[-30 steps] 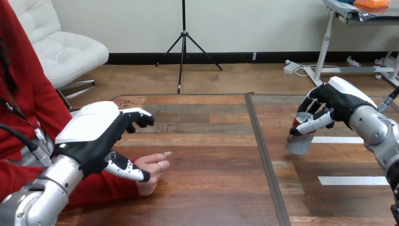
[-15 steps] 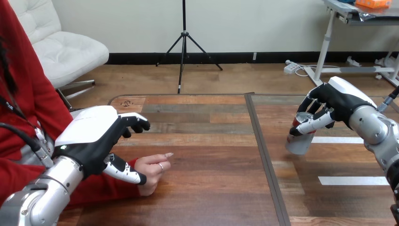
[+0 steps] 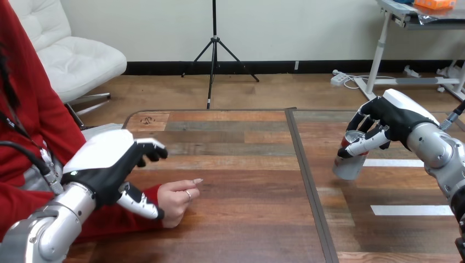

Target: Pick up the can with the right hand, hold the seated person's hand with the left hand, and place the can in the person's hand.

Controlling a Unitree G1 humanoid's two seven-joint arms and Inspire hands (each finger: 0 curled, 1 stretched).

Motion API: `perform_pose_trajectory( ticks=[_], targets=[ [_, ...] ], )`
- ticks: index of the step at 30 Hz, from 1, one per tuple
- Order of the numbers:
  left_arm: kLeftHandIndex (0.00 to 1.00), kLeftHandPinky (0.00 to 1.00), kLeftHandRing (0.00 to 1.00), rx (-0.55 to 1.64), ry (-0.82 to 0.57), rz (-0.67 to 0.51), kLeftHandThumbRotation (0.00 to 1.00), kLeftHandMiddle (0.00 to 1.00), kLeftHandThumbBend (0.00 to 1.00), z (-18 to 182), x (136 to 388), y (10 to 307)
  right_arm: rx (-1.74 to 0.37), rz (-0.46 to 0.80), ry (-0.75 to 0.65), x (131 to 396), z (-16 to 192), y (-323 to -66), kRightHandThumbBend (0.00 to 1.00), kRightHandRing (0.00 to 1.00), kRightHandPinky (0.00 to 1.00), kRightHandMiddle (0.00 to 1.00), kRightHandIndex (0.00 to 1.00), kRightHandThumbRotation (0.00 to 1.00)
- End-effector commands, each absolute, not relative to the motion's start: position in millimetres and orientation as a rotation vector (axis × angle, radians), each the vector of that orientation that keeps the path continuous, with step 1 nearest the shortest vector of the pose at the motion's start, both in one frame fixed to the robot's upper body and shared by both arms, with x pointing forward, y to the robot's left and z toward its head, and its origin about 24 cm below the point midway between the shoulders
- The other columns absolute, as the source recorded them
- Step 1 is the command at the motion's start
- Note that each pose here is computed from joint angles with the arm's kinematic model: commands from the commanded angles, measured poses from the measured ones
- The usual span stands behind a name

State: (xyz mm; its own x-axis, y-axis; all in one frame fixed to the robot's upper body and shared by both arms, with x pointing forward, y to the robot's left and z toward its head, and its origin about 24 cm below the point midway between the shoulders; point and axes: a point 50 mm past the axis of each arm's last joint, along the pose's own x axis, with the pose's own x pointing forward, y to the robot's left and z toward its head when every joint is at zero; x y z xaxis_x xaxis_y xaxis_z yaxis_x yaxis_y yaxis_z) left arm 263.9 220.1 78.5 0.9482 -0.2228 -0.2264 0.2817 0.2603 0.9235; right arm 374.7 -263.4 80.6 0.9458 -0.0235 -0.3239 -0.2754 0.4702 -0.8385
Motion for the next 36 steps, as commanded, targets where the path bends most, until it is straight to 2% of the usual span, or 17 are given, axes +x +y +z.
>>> perform_pose_trajectory(
  ticks=[1, 11, 36],
  targets=[
    [0.77, 0.66, 0.76, 1.32, 0.055, -0.346, 0.14, 0.78, 1.0, 95, 282, 220, -1.098, 0.064, 0.045, 402, 165, -254, 0.66, 0.39, 0.35, 0.45, 0.49, 0.0],
    [0.79, 0.72, 0.79, 1.324, 0.105, -0.378, 0.12, 0.81, 0.99, 90, 286, 220, -1.098, 0.062, 0.044, 402, 166, -254, 0.66, 0.4, 0.36, 0.45, 0.5, 0.0],
    [0.8, 0.73, 0.8, 1.348, 0.216, -0.419, 0.15, 0.82, 0.98, 77, 295, 220, -1.087, 0.059, 0.039, 402, 167, -255, 0.65, 0.4, 0.36, 0.46, 0.5, 0.0]
  ],
)
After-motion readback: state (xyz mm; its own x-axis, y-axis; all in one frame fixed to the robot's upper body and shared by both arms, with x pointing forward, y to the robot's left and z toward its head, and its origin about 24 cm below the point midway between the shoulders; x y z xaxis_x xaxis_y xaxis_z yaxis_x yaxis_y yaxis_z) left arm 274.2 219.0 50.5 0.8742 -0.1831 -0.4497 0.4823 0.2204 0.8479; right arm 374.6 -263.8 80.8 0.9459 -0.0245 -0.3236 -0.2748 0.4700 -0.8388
